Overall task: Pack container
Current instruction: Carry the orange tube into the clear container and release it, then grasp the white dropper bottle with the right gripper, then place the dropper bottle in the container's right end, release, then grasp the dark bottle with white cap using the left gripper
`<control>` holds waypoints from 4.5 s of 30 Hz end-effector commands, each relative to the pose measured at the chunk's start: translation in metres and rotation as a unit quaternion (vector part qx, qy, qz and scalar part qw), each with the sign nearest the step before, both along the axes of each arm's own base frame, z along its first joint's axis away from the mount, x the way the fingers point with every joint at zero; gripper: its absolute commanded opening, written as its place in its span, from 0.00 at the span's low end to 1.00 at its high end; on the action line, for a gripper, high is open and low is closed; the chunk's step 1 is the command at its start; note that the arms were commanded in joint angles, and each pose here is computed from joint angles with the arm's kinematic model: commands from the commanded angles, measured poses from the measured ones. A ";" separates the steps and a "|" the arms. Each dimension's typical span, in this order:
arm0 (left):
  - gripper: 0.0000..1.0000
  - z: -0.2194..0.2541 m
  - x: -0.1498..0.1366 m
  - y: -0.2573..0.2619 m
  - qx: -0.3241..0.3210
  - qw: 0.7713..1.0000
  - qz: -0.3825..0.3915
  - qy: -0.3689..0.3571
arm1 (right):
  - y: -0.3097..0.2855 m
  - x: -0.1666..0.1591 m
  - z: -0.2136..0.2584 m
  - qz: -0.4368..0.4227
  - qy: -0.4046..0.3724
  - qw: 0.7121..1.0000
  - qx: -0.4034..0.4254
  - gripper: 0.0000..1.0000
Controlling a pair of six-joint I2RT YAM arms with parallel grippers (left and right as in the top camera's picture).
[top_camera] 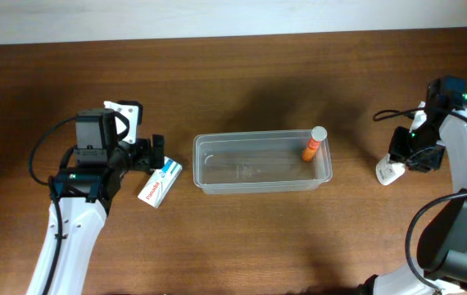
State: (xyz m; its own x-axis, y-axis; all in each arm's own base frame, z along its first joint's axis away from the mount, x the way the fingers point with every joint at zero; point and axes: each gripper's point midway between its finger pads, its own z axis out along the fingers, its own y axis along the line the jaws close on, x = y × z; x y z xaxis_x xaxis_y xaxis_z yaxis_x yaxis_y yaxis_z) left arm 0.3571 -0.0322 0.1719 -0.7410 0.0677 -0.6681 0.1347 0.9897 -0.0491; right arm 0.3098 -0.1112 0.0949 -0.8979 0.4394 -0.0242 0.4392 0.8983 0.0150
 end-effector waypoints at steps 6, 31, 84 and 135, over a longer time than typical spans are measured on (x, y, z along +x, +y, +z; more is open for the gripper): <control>0.99 0.009 0.004 -0.003 -0.007 1.000 -0.003 -0.011 | -0.001 0.001 0.005 -0.002 -0.003 1.000 0.000 0.10; 0.99 0.009 0.004 -0.003 -0.007 1.000 -0.002 -0.012 | 0.182 -0.046 0.171 0.283 -0.118 0.950 0.050 0.07; 0.99 0.014 0.007 0.002 0.000 1.000 0.002 -0.018 | 0.153 0.017 0.167 0.211 -0.246 0.944 -0.054 0.65; 0.16 -0.006 0.044 0.008 -0.032 0.999 0.026 0.024 | 0.039 -0.001 0.104 0.033 -0.098 0.994 -0.037 0.70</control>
State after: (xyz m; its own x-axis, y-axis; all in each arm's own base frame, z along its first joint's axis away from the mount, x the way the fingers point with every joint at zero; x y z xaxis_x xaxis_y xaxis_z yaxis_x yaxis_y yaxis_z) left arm 0.3837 -0.0145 0.0920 -0.8750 -0.0206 -0.4837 0.0380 0.9931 -0.1112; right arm 0.3092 -0.0724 0.2002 -0.9016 0.3601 -0.2397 0.3663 0.9303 0.0200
